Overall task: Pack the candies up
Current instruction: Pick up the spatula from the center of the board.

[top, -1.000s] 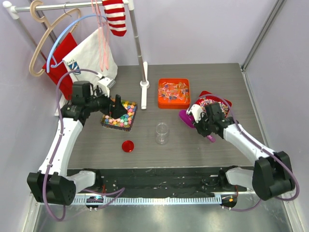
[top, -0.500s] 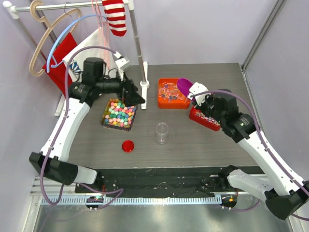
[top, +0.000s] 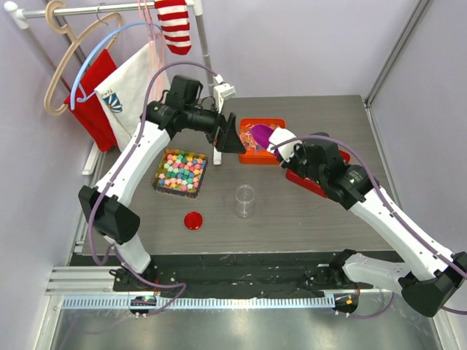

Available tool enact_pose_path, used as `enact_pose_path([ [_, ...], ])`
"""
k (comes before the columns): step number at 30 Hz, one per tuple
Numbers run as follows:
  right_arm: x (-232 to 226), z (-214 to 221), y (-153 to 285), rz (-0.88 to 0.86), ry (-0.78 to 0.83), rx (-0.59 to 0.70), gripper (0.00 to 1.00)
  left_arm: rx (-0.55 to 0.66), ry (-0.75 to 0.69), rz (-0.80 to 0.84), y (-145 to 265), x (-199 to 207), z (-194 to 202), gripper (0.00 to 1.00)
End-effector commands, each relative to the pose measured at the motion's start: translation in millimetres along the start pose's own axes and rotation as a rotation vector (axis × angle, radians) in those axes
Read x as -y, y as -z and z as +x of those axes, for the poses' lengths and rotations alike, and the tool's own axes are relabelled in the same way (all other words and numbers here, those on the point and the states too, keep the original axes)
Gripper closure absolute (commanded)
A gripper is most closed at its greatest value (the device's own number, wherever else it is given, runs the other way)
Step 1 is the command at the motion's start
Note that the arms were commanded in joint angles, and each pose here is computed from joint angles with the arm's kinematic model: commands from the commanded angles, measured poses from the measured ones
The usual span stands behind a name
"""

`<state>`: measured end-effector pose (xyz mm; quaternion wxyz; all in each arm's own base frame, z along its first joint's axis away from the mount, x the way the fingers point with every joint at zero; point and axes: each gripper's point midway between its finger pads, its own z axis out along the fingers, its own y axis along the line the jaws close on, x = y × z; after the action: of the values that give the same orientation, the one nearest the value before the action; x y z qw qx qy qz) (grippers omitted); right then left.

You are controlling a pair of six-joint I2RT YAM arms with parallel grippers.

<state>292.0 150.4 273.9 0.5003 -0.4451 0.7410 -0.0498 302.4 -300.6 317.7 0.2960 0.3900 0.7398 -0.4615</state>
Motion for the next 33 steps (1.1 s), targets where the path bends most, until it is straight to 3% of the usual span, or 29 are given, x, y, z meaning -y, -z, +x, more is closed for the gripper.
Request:
enact_pose_path([
  [1, -4, -7, -7, 0.011, 0.010, 0.015, 0.98, 0.001, -0.022, 0.008, -7, 13, -14, 0.03],
  [15, -25, -21, -12, -0.063, -0.002, 0.041, 0.98, -0.057, -0.050, -0.040, -40, 14, 0, 0.15],
  [18, -29, -21, -11, -0.072, -0.002, 0.045, 0.98, -0.061, -0.047, -0.039, -43, 13, 1, 0.21],
  [22, -29, -23, -9, -0.068, -0.008, 0.061, 0.98, -0.069, -0.044, -0.037, -48, 10, 2, 0.45],
  [24, -30, -23, -9, -0.067, -0.008, 0.065, 0.98, -0.074, -0.044, -0.038, -49, 10, 4, 0.51],
  [30, -34, -25, -9, -0.082, -0.008, 0.074, 0.98, -0.091, -0.050, -0.035, -55, 10, 7, 0.62],
  [33, -38, -25, -10, -0.092, -0.008, 0.077, 0.98, -0.099, -0.058, -0.038, -57, 11, 9, 0.62],
])
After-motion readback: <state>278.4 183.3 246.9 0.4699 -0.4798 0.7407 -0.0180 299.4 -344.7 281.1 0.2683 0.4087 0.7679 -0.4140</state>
